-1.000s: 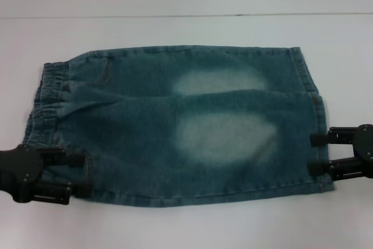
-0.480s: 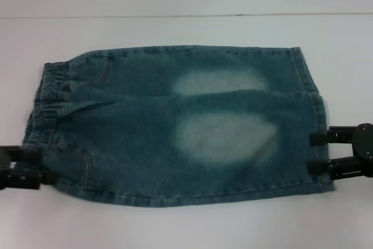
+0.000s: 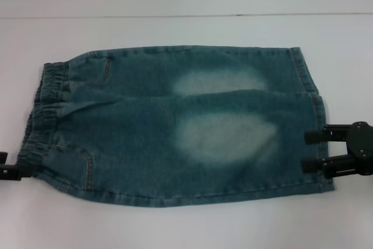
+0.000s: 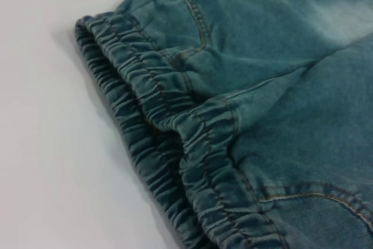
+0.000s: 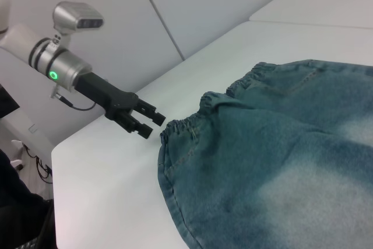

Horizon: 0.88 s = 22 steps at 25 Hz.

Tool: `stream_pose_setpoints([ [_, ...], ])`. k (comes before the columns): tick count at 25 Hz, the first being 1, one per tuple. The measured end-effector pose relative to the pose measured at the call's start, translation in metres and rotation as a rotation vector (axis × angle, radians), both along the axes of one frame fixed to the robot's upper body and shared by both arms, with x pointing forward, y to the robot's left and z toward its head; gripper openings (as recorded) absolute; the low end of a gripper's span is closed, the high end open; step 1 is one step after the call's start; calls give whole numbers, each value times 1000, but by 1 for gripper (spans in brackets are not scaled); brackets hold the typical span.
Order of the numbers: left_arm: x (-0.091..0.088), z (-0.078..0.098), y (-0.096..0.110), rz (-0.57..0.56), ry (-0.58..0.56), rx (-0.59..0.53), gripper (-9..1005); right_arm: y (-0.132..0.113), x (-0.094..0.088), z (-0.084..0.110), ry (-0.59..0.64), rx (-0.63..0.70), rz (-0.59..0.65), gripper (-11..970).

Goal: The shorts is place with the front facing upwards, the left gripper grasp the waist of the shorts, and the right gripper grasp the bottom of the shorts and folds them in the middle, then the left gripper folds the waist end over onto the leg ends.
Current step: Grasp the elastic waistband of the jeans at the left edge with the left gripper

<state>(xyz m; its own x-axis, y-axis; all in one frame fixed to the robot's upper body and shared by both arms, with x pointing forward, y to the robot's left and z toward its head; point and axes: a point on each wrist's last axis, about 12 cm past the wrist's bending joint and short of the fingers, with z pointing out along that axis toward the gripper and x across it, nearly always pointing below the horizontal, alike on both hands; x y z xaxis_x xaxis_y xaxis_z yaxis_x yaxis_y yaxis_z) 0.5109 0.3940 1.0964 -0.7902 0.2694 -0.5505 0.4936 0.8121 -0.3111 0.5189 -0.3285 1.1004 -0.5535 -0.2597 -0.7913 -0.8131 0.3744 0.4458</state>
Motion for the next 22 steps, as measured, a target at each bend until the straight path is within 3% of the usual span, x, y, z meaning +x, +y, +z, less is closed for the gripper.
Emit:
stream_pose_setpoints([
  [16, 11, -11, -16, -57, 60, 38, 864, 1, 1, 0, -10, -4, 5, 911],
  [22, 13, -9, -20, -63, 55, 32, 642, 1, 1, -1, -9, -4, 4, 910],
])
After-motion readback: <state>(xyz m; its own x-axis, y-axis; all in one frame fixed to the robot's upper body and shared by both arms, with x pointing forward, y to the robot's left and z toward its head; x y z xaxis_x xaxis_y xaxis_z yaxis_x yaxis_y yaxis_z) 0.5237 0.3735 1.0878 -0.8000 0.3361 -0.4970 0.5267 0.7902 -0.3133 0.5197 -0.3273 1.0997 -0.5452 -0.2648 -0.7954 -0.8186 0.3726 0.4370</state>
